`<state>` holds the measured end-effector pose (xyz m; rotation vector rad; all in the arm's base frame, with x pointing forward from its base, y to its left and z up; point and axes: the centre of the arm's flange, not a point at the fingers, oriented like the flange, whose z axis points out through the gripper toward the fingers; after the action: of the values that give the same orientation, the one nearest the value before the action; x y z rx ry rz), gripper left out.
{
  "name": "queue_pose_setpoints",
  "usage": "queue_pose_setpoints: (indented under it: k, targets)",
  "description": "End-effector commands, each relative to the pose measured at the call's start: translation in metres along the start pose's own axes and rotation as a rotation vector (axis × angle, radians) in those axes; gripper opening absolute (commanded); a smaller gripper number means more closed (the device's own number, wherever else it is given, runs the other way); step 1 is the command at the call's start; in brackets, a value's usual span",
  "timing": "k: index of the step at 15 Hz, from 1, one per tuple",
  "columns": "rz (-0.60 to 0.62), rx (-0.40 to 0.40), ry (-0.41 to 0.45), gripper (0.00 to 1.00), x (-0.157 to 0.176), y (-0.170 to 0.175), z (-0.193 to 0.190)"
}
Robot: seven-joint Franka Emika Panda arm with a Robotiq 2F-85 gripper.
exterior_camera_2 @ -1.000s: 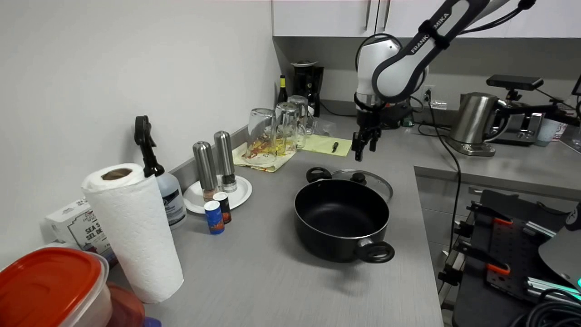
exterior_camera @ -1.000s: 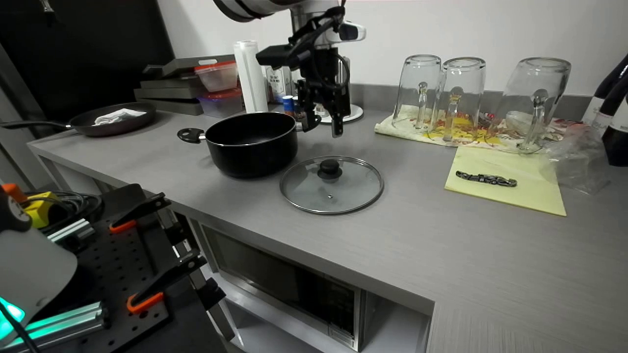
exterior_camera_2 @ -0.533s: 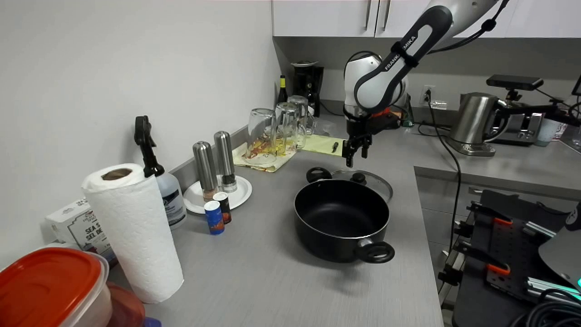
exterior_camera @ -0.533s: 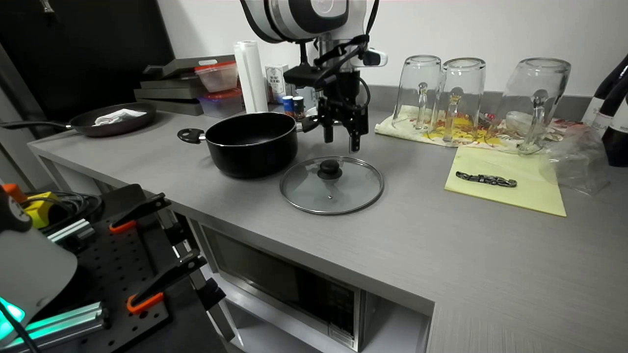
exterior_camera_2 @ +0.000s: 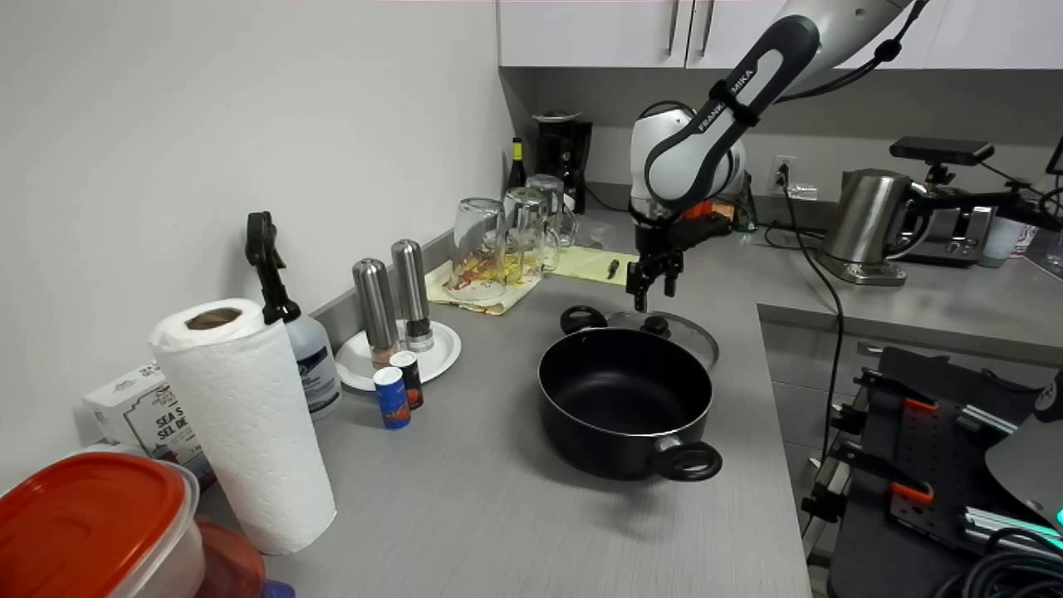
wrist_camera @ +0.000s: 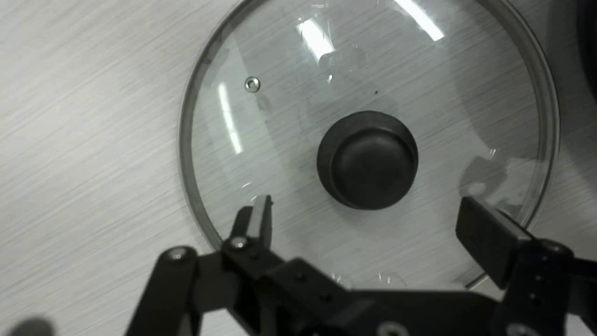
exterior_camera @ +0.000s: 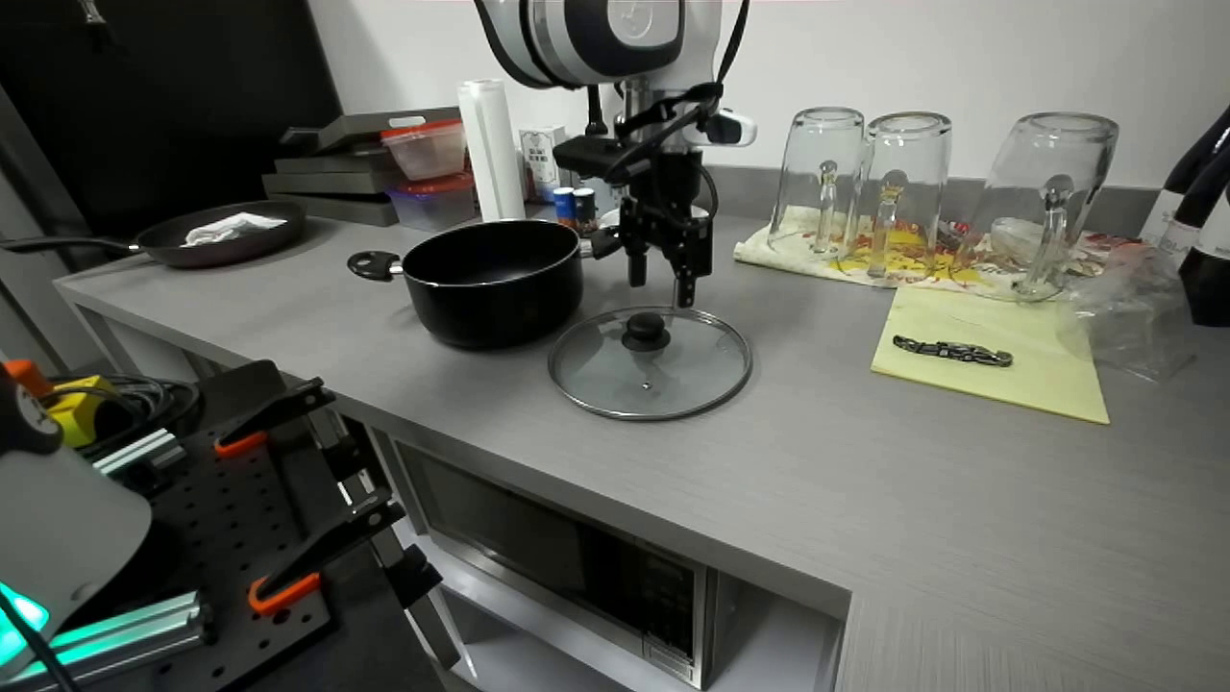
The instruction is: Put the lid on the pot
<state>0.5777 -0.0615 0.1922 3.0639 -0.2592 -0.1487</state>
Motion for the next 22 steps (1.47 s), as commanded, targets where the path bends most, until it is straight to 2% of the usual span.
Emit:
queue_pose_setpoints:
  k: [1,10,11,18,22]
  targets:
    - [0.022,0.012,-0.041,1.0,0.001,-0.001,0.015]
    - [0.017,0.014,-0.074,1.0,0.005,-0.007,0.041]
    - [0.017,0.014,-0.075,0.8,0.006,-0.006,0.042]
    - [0.019,0.02,-0.061,0.27,0.01,-0.006,0.037]
    - [0.026,0.029,-0.058,0.26,0.008,-0.003,0.03]
